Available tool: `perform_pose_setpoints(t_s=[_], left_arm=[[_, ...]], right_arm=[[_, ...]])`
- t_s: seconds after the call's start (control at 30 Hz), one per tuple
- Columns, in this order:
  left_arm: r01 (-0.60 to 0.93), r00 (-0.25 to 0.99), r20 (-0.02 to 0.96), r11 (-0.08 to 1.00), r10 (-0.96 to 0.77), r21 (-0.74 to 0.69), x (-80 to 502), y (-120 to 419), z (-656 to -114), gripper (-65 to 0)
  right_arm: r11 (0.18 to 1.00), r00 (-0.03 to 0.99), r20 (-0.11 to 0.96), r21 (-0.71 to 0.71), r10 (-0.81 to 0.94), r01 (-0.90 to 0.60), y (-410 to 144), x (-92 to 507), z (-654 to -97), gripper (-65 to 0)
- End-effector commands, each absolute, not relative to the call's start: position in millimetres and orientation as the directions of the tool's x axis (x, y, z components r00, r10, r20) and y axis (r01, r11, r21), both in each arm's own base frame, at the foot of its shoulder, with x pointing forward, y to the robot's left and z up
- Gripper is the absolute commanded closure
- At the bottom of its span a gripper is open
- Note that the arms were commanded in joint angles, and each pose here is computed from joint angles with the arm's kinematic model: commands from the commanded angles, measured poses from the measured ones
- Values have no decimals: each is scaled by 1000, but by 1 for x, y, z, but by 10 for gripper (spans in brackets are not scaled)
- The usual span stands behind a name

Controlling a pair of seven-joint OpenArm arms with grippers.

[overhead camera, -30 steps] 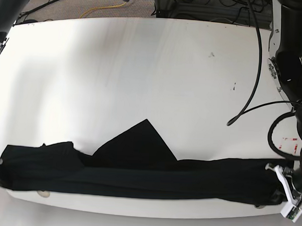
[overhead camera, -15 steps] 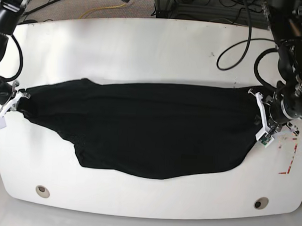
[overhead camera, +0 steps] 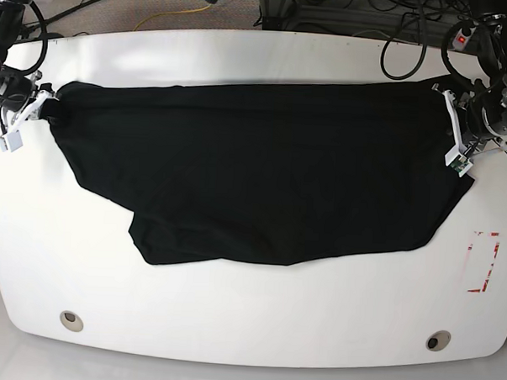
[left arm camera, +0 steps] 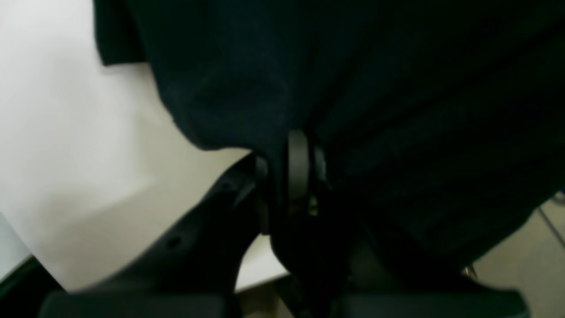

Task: Fold the T-shirt properly
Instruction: 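Drag the held shirt across the table with both grippers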

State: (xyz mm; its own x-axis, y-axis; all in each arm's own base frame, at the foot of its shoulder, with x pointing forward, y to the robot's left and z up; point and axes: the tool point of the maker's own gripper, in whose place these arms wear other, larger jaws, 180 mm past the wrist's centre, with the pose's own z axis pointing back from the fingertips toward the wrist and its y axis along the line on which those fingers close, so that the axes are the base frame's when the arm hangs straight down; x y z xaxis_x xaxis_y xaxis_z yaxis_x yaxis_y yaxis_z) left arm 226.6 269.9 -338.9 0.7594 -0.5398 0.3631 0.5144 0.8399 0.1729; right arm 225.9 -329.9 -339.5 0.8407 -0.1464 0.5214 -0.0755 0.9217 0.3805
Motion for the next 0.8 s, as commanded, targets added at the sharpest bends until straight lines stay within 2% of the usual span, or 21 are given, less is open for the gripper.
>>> perform_pose_setpoints(t_s=[0.0, 0.13, 0.2, 0.27, 0.37, 0.53, 0.67, 0.77], left_arm=[[520, 769, 318, 832, -555, 193, 214, 279, -341, -114], [518, 777, 307, 835, -549, 183, 208, 279, -345, -276], [516, 778, 310, 837, -547, 183, 208, 279, -344, -337], [515, 777, 314, 837, -546, 182, 209, 279, -344, -369], [519, 752, 381, 840, -538, 161, 223, 269, -334, -374], [460, 691, 629, 888, -357, -1, 241, 254, -298, -374], [414, 690, 657, 910, -305, -12, 247, 251, -298, -374], [412, 722, 608, 911, -330, 5, 247, 247, -314, -374]], right_arm=[[932, 839, 530, 353, -128, -81, -339, 220, -333, 0], [924, 848, 510, 375, -140, -73, -335, 211, -337, 0], [913, 849, 504, 403, -162, -65, -327, 209, -344, 0], [906, 842, 510, 420, -179, -61, -321, 211, -347, 0], [895, 834, 516, 442, -197, -62, -313, 215, -349, 0], [879, 823, 522, 473, -226, -58, -303, 218, -352, 0], [870, 816, 526, 489, -241, -58, -298, 221, -353, 0], [866, 812, 526, 497, -252, -53, -296, 222, -354, 0]])
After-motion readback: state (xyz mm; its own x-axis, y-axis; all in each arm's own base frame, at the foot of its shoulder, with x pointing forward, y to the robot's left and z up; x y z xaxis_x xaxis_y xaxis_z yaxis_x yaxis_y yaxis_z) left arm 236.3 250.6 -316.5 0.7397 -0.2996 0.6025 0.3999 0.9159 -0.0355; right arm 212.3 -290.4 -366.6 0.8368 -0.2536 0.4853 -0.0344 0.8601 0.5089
